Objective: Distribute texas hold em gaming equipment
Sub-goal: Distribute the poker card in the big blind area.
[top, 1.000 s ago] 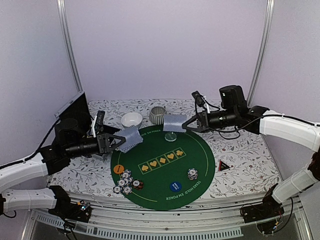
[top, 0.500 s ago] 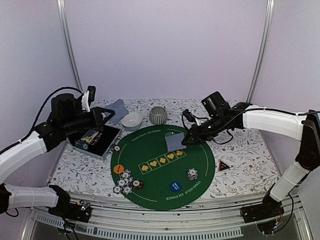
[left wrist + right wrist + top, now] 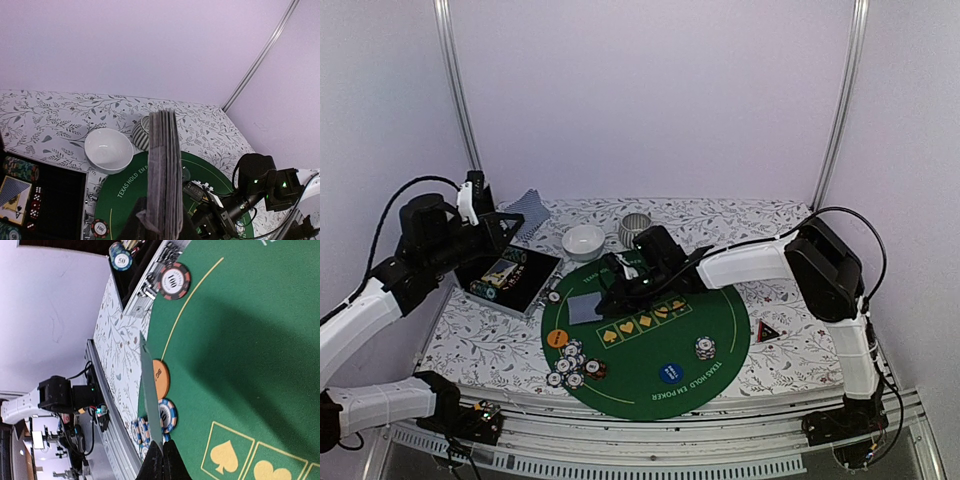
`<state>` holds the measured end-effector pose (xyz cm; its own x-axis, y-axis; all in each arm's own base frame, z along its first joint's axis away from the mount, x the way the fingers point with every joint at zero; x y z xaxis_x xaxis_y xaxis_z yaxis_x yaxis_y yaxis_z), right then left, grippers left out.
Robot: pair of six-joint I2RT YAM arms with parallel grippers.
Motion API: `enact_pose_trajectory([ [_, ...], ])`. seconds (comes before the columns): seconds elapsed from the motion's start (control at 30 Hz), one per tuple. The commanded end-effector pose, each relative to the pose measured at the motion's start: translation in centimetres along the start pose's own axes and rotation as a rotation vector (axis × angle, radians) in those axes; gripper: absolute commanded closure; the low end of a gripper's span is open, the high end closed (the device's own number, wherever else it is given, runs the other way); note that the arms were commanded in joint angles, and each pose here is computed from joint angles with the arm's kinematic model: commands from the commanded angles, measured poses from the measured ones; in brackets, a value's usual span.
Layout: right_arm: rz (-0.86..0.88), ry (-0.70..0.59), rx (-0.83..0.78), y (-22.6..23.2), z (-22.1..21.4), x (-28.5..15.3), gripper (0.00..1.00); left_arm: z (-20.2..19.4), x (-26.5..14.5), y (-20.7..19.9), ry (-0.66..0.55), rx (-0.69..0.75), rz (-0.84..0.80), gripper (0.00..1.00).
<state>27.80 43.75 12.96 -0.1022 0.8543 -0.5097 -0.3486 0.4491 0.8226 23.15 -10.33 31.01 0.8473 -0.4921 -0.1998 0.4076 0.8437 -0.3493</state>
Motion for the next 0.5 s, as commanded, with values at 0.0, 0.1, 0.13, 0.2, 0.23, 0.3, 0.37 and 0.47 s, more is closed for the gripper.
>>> enact_pose_trajectory([
  [0.0,0.060,-0.116,0.122,-0.7,2.2,1.4,0.98,0.7,-0.8,0.6,-0.057,-0.002,-0.007,1.00],
  [0.1,0.070,-0.114,0.172,-0.9,2.2,2.7,0.98,0.7,-1.0,0.6,-0.064,-0.001,-0.013,1.00],
  [0.13,0.059,-0.100,0.187,-1.6,1.9,3.7,0.98,0.7,-1.1,0.6,-0.063,-0.002,-0.016,1.00],
  [0.2,0.054,-0.093,0.207,-1.9,1.6,4.7,0.97,0.6,-1.0,0.6,-0.060,-0.004,-0.019,1.00],
  [0.23,0.046,-0.098,0.216,-2.1,1.6,4.9,0.97,0.6,-1.0,0.6,-0.059,-0.004,-0.022,1.00],
  [0.3,0.028,-0.122,0.231,-2.3,1.6,4.8,0.95,0.5,-1.0,0.6,-0.054,-0.005,-0.028,1.00],
  [0.37,0.008,-0.151,0.235,-2.3,1.7,4.5,0.90,0.5,-0.9,0.6,-0.050,-0.005,-0.032,1.00],
  [0.47,0.002,-0.154,0.230,-2.1,1.7,4.2,0.73,0.4,-0.8,0.6,-0.047,-0.007,-0.036,1.00],
])
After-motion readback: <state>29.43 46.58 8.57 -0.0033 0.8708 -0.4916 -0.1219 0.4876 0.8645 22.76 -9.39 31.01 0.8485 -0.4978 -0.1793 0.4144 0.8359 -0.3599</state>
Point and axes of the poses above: each gripper's point midway between its finger pads, its own x axis out along the fingers, its own y axis along the line the jaws close on, z = x × y, the point moved 9 cm from there along -x, back along the fingers, and after that the axes turned 4 degrees about x, right-handed, at the moved point
